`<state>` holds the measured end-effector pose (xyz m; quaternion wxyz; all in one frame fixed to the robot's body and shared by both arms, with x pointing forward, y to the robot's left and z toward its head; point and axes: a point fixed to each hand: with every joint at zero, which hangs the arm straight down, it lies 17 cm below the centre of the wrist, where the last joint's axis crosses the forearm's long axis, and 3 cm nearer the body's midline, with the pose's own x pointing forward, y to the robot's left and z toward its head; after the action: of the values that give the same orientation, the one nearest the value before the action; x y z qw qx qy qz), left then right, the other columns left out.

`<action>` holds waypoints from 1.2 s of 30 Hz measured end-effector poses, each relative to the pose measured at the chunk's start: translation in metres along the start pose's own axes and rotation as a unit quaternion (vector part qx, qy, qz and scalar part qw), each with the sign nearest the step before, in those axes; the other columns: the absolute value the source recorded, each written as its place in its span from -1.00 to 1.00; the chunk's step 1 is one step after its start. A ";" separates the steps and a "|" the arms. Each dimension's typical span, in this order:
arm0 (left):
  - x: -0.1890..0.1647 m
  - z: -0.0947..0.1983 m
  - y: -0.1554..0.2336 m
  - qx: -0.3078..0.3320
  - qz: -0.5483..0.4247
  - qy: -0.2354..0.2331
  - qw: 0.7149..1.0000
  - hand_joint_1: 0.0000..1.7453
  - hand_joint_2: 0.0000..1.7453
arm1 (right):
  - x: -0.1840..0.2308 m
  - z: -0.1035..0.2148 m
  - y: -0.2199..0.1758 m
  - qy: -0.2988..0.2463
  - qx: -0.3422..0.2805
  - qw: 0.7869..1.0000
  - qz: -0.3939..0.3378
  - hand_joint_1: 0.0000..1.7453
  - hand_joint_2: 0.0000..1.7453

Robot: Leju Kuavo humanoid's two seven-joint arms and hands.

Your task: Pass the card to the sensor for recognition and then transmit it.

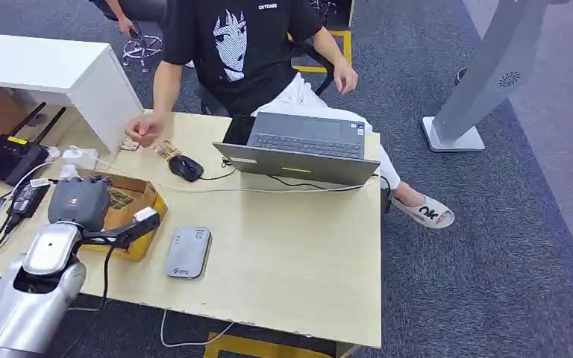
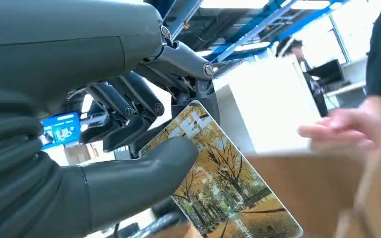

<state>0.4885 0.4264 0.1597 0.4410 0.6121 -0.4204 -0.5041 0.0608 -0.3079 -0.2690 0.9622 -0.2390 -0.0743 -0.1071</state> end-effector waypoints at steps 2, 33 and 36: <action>-0.001 -0.007 0.011 0.010 0.006 0.004 1.000 1.00 1.00 | -0.001 0.000 -0.001 0.002 -0.001 1.000 0.001 -1.00 1.00; 0.018 -0.069 0.126 0.185 0.073 0.080 0.977 -1.00 1.00 | 0.003 -0.003 -0.006 0.006 -0.006 1.000 0.015 -1.00 1.00; 0.020 -0.067 0.130 0.199 0.093 0.076 0.973 -1.00 1.00 | 0.005 -0.003 -0.006 0.001 -0.006 1.000 0.015 -1.00 1.00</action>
<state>0.5482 0.3811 0.2867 0.3859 0.6820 -0.5331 -0.3190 0.0644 -0.3153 -0.2684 0.9624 -0.2457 -0.0688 -0.0932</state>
